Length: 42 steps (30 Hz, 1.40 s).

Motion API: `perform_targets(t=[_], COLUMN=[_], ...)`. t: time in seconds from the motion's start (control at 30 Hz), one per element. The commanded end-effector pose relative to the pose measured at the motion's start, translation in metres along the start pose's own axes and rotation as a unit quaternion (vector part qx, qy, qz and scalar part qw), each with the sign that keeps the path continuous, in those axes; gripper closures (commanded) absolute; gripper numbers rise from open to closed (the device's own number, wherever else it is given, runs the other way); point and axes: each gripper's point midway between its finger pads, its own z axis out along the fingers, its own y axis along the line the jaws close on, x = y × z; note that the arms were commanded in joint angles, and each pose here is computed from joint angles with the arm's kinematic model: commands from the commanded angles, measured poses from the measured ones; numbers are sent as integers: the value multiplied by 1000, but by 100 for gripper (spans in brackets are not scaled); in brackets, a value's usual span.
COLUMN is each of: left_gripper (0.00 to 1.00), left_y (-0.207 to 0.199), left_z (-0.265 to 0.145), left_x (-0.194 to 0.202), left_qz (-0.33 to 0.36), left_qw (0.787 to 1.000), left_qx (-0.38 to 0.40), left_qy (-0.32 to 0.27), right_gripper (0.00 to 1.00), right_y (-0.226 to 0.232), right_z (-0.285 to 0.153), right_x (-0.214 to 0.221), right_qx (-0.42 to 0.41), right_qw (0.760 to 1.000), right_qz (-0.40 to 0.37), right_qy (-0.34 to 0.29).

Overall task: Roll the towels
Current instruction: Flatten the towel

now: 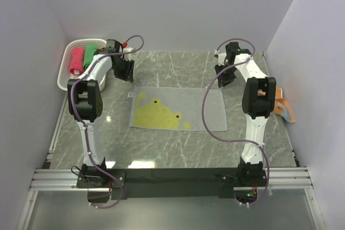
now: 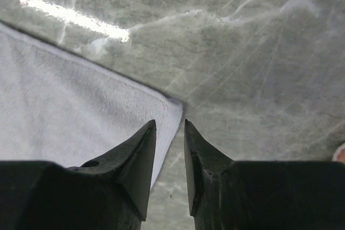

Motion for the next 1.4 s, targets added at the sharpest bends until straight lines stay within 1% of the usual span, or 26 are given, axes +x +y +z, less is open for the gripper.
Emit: perform_targets(t=[0.0,0.2,0.3,0.37,0.43,0.47,0.5,0.63,0.67,0.7,0.8,0.93,1.37], left_gripper=[56,56,56,56,56,56,56,56,56,56,56,56,54], left_y=[2,2,3,3,4,4,4,3,3,2,2,2,0], left_z=[-8,-3,-3,-3,-2,0,0,0,1,0,0,0,6], left_x=[-20,-17,-18,-19,-19,-19,-19,-23,-23,-24,-22,-19,-17], left_qz=[2,1,1,3,2,1,0,-4,-3,-3,-3,-2,-4], left_qw=[999,1000,1000,999,999,1000,1000,999,999,999,999,999,1000], left_qx=[-3,-1,-1,-3,-4,-4,-3,2,3,3,3,1,8], left_qy=[-31,-28,-30,-31,-31,-31,-31,-35,-35,-36,-34,-32,-28], right_gripper=[66,69,69,69,66,62,56,56,56,59,64,64,68], right_y=[2,-10,-14,-12,-6,-4,-2,3,4,5,5,5,-12], right_z=[8,27,31,31,33,32,32,23,20,18,14,8,30], right_x=[-1,8,12,12,11,10,9,0,-4,-6,-11,-16,4], right_qx=[31,88,99,93,77,72,68,51,46,45,35,33,69], right_qw=[999,996,995,996,997,997,998,999,999,999,999,999,998], right_qz=[-14,-16,-12,-12,-8,-6,-2,6,6,6,11,9,4], right_qy=[-8,3,8,8,7,7,6,-9,-17,-18,-22,-35,10])
